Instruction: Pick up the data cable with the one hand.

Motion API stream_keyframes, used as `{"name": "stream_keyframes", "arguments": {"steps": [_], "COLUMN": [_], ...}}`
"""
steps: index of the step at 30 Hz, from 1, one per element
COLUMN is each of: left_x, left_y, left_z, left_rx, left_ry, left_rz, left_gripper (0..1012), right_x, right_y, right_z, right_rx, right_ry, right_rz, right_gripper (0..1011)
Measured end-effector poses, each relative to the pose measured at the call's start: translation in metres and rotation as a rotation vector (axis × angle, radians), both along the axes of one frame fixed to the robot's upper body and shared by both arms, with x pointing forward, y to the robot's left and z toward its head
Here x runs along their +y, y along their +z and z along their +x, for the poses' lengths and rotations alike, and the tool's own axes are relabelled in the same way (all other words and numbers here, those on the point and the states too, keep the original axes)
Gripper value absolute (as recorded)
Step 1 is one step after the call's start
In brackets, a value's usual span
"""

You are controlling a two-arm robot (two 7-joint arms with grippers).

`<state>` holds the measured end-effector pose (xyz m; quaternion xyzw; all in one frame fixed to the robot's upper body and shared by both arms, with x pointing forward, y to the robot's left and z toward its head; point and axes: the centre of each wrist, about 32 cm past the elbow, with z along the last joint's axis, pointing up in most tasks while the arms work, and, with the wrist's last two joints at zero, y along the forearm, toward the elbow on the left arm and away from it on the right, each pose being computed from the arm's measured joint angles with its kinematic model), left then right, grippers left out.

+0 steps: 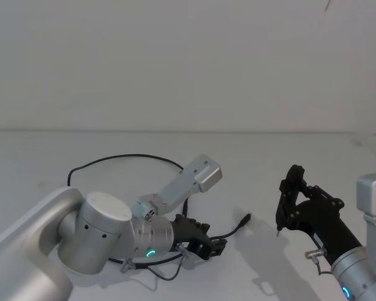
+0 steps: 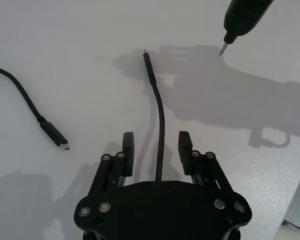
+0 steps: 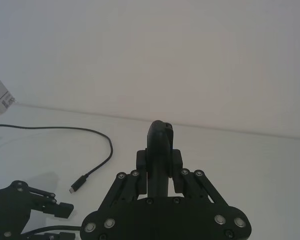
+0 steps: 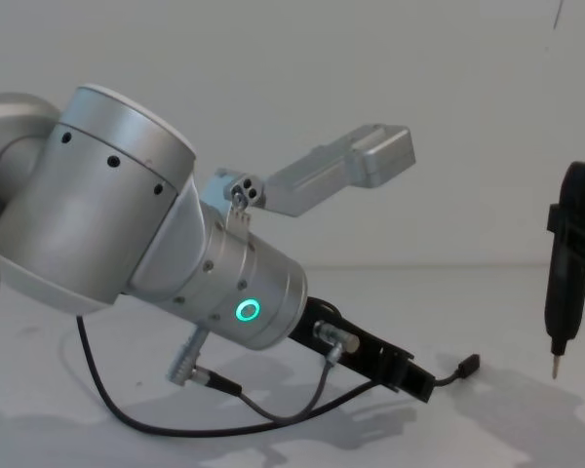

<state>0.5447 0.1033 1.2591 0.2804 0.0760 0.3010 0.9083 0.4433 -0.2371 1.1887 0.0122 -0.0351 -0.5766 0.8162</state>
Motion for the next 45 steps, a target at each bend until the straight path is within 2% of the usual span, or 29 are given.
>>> {"name": "stream_keyframes", "arguments": {"steps": [9,12,13,17,35,39,45], "left_x": [-0.0002,-0.0002,-0.0003,-0.0003,-0.0003,0.0004,0.0042], "left_y": [-0.0003,-0.0005,-0.0005,-0.0006,-0.0009,-0.001,0.0005], "left_z": [0.0002,0.0003,0.0003,0.0003,0.0004,-0.0002,-0.0008], "left_rx": [0.001,0.001,0.001,0.001,0.001,-0.012,-0.057], "left_ry": [0.0,0.0,0.0,0.001,0.001,-0.01,-0.054], "left_rz": [0.001,0.001,0.001,0.002,0.002,0.002,-0.001], "left_gripper": [252,196,132,41,36,36,36], "right_x": [0.0,0.0,0.0,0.0,0.0,-0.001,-0.004], "right_y": [0.0,0.0,0.0,0.0,0.0,0.003,0.013], "right_z": [0.0,0.0,0.0,0.0,0.0,0.0,0.001], "right_rx": [0.0,0.0,0.0,0.0,-0.002,-0.015,-0.047], "right_ry": [0.0,0.0,0.0,0.0,0.0,0.002,0.021], "right_rz": [0.0,0.0,0.0,0.0,-0.001,-0.001,-0.003], "right_gripper": [279,279,279,279,279,279,279]}}
